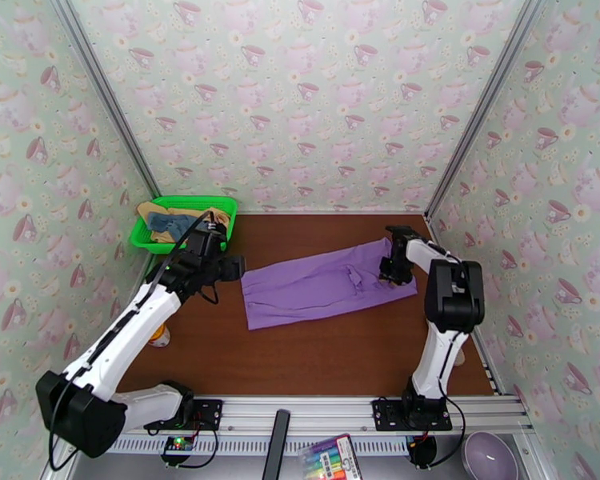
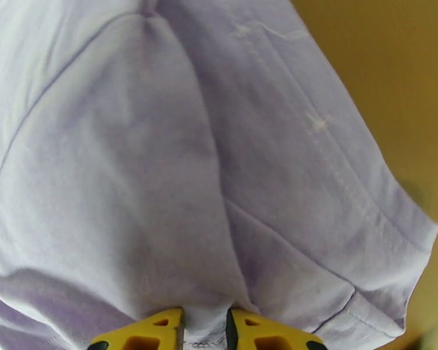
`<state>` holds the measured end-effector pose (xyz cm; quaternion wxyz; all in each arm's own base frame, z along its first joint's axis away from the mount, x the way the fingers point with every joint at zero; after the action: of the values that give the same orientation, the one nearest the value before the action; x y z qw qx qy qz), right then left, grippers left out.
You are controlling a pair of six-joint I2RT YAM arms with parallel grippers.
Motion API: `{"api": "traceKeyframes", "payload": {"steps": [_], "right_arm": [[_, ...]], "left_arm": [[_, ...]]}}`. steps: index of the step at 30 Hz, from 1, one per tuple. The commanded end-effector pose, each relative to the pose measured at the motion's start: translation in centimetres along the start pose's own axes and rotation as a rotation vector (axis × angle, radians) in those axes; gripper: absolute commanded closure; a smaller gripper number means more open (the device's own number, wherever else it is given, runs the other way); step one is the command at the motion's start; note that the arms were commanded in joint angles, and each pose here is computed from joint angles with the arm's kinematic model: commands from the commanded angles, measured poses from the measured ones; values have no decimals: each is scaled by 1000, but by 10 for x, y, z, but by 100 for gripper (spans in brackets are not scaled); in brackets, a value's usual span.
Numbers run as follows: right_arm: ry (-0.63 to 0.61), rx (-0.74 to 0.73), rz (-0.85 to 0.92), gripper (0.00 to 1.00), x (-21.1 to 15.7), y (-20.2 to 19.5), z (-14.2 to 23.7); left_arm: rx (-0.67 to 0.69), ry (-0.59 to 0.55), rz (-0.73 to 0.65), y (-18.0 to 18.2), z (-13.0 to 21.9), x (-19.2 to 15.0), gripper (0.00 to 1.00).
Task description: Fold and stack the mixed laundry pile
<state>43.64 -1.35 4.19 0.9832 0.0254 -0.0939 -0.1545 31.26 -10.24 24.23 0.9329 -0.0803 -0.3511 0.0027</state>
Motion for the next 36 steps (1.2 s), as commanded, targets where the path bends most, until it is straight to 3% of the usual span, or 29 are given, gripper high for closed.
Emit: {"api": "traceKeyframes", "payload": {"steps": [1,7,13,18,23,30,36], "right_arm": [[46,14,63,71,16,7,-15],[-18,53,111,69,57,23,1],[-177,81,234,61,32,41,74],[-354,161,460,49,-55,95,146],[-363,287,725,45,-168,172,168],[-323,369,958,44,-277,271,151],[-204,324,1009,44,-327,324,103]], "left_arm": [[54,92,30,16,8,-30,33],[79,186,76,23,1,-61,29],[123,302,88,24,-49,-71,25],[56,327,162,16,-110,-57,19],[59,391,197,18,-160,-60,20],[49,386,199,18,-192,-62,26],[24,370,184,16,-204,-62,31]]}}
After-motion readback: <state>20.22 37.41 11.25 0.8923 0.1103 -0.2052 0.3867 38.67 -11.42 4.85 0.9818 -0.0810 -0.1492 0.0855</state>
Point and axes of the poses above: each hand's point on the last joint's axis, 136 mm out from that joint toward the fingers, its own z axis back along the fingers, its own y axis along the line the jaws close on, x = y × z, the point moved 2 cm from there along z, back along the fingers, and after that the axes turned 2 degrees about -z, right-handed, at the moved point
